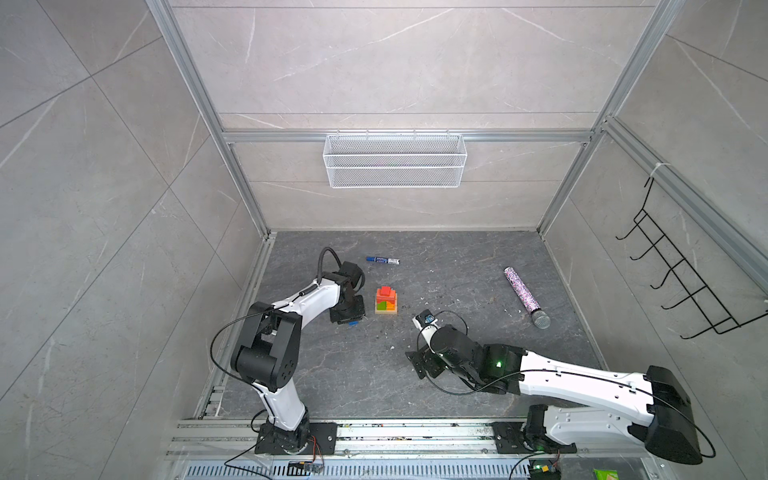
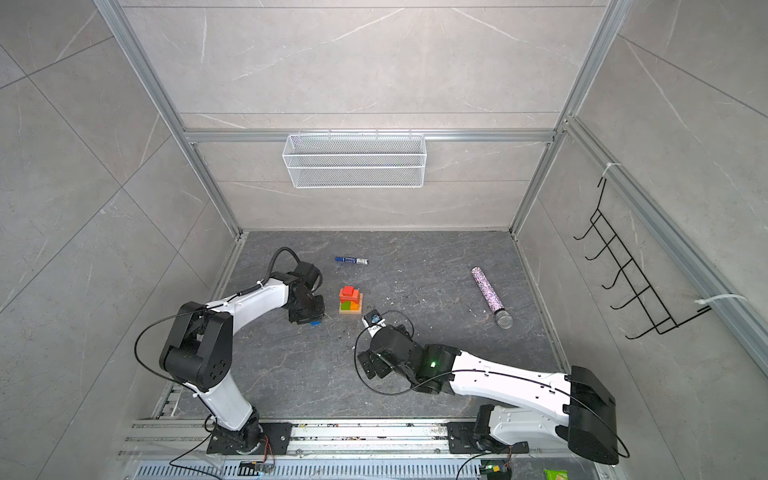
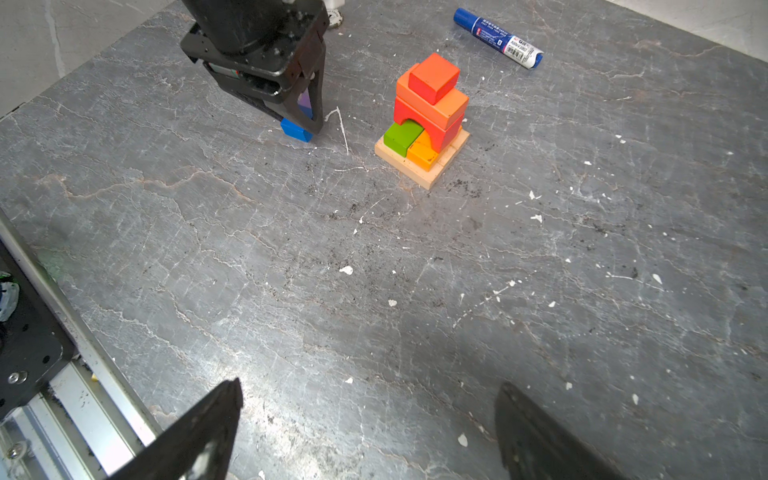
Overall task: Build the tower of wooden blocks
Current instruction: 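Lift and carry the blue cube with the left gripper over the tower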
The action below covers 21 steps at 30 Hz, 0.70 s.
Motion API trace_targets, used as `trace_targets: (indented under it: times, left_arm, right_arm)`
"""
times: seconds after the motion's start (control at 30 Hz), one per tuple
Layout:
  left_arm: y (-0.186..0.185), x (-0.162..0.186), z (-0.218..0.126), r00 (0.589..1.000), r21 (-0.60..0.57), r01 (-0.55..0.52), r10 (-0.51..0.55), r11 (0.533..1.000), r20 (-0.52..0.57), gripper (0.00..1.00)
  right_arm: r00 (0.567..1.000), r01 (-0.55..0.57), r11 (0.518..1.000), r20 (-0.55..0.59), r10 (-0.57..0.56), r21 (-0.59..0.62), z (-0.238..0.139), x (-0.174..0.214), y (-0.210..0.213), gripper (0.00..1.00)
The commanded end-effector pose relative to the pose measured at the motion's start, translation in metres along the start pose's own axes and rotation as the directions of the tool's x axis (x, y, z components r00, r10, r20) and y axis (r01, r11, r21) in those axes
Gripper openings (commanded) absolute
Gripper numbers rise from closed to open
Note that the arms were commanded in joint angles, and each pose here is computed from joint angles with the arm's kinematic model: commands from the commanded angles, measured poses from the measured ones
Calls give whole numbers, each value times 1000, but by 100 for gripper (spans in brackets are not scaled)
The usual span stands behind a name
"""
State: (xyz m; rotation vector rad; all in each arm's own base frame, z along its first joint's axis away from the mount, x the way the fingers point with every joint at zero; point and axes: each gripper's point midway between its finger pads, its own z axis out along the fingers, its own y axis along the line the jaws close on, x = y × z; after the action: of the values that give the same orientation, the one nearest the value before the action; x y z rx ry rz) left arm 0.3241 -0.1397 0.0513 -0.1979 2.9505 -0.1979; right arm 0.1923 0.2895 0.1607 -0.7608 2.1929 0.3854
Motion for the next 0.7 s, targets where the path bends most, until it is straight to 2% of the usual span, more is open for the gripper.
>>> trace_targets:
  times: [0.0, 0.27, 0.67]
  left_arm:
    - [-11, -1, -24, 999, 61, -40, 38, 997, 36, 26]
    - [-30, -8, -56, 991, 141, -94, 80, 986, 105, 26]
    - [-49, -20, -91, 978, 165, -166, 140, 972, 156, 28]
  right_arm:
    - [1000, -2, 1000, 30, 2, 17, -6, -10, -1, 95]
    - [999, -15, 1000, 48, 15, 6, -8, -11, -1, 95]
    - [992, -47, 999, 118, 45, 15, -17, -14, -7, 96]
